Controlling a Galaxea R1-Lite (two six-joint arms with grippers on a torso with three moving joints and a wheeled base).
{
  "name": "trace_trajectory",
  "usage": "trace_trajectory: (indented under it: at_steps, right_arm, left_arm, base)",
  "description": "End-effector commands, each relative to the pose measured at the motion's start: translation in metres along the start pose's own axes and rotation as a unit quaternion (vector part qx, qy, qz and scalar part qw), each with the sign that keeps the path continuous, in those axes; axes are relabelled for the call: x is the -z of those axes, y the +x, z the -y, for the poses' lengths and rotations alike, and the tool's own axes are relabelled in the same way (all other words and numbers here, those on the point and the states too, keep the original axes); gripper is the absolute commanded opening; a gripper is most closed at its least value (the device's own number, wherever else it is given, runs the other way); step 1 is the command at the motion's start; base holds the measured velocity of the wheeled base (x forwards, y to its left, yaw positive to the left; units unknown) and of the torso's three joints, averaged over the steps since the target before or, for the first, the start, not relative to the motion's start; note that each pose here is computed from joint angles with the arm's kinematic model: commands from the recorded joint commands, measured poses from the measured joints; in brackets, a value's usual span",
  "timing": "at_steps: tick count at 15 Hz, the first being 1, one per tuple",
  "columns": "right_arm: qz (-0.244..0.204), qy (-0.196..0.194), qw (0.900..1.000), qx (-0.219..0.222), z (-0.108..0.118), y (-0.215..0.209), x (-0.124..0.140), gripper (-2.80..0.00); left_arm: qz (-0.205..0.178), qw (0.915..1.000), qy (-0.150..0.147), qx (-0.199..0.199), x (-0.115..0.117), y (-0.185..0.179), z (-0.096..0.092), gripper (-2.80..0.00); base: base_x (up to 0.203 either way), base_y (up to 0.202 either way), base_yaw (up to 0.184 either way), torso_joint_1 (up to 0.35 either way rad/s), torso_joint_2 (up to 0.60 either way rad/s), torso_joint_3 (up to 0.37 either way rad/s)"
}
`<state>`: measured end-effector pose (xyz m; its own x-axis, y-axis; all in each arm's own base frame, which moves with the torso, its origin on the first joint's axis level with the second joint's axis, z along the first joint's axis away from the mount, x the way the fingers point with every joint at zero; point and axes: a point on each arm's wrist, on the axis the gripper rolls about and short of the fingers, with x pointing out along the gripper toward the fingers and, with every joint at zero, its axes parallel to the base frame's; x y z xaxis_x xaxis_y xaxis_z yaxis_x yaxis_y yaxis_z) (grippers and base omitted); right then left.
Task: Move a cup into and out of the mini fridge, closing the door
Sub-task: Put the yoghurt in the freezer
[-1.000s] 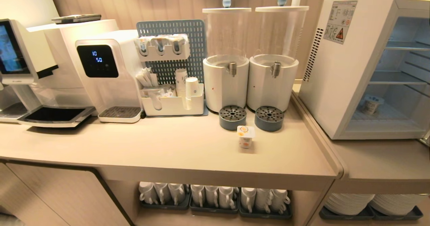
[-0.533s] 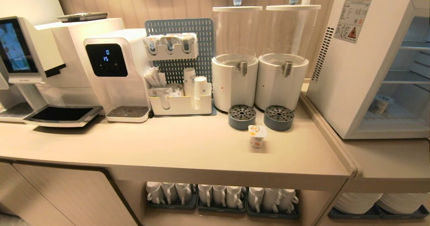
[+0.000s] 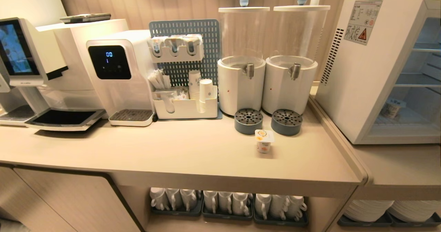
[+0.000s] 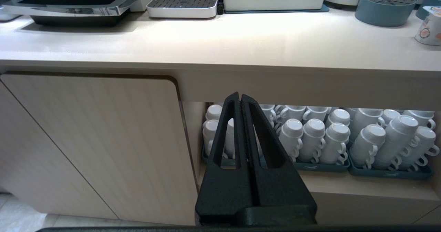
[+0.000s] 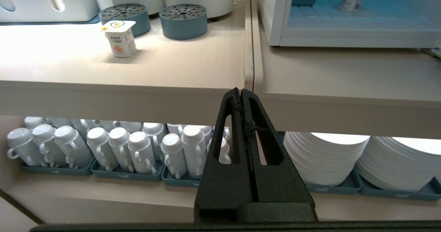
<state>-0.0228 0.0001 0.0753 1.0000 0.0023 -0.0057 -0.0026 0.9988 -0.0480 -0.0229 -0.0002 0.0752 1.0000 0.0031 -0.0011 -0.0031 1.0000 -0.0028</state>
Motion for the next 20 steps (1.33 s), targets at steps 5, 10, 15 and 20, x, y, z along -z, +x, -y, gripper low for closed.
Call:
trace_trajectory:
  at_steps: [5,10,15,20]
  right_arm:
    - [0.001,0.0,1.0,0.0,0.0,0.0,0.0,-2.8]
    - [0.002,-0.001,1.0,0.001,0.0,0.0,0.0,-2.8]
    - [0.086,-0.001,0.996,-0.011,0.004,-0.022,-0.092,-2.8]
    - [-0.041,0.033,0.997,-0.05,0.007,0.071,-0.191,-2.8]
  left_arm:
    - [-0.002,1.0,0.0,0.0,0.001,0.0,0.0,-2.8]
    - [-0.002,1.0,0.0,0.0,0.0,0.0,0.0,-2.8]
    - [-0.002,1.0,0.0,0.0,0.001,0.0,0.0,-2.8]
    - [-0.001,1.0,0.0,0.0,0.0,0.0,0.0,-2.8]
  base:
    - [0.001,0.011,-0.003,0.001,0.0,0.0]
    - [0.0,0.077,-0.036,0.004,0.0,0.0]
    - [0.0,0.0,0.0,0.0,0.0,0.0]
    - [0.0,0.0,0.0,0.0,0.0,0.0]
